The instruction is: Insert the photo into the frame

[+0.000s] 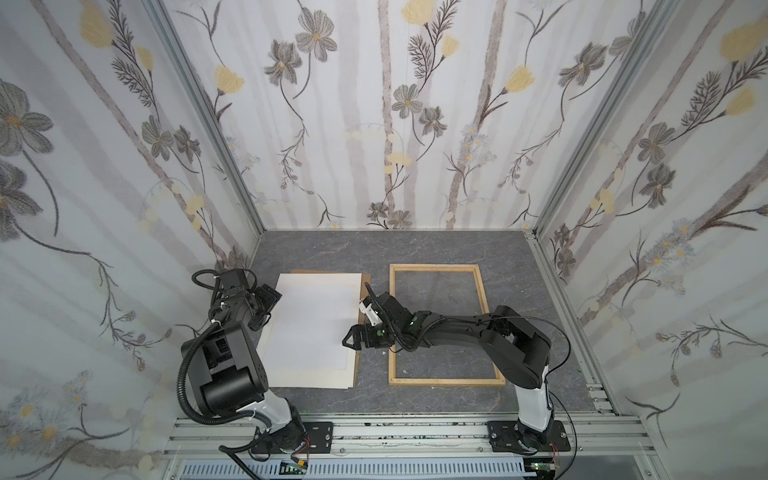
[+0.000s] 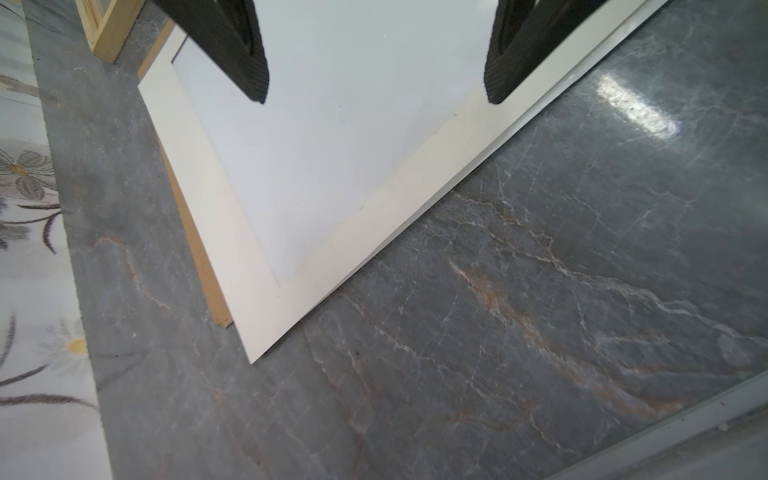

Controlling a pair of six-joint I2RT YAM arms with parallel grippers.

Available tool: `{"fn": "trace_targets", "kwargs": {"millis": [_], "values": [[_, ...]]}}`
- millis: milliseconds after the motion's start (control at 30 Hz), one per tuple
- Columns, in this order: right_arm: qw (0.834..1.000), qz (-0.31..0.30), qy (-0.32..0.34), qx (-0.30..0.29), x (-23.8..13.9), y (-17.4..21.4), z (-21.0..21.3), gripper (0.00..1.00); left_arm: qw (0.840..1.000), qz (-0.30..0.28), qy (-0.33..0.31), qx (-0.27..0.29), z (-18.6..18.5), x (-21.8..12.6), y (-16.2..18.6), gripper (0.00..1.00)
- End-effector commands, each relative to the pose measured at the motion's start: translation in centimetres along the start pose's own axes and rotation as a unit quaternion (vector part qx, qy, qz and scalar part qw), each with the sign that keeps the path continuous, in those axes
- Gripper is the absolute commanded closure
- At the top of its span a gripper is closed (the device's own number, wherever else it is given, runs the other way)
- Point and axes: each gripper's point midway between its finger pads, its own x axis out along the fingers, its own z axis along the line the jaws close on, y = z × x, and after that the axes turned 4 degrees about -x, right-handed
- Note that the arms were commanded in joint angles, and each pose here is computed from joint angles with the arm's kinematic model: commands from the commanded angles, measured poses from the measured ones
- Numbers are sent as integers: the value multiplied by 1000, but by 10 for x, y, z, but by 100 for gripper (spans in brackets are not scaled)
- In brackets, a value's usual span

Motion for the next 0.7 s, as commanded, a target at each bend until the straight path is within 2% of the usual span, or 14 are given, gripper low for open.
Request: {"fn": "trace_targets", "kwargs": {"millis": [0, 167, 300, 533, 667], "values": [[1000, -22, -1, 22, 9, -9, -3, 0, 1000, 8, -3, 1, 5, 7, 5, 19], [999, -19, 8, 35, 26, -20, -16, 0, 999, 26, -1, -20, 14, 13, 21, 19], [997, -42, 31, 52, 28, -43, -36, 0, 999, 35, 1, -33, 24, 13, 39, 19], [993, -75, 62, 67, 16, -83, -71, 0, 998, 53, 22, -35, 29, 1, 74, 20], [993, -80, 64, 58, 7, -94, -73, 0, 995, 76, 55, -29, 20, -9, 101, 20]]}}
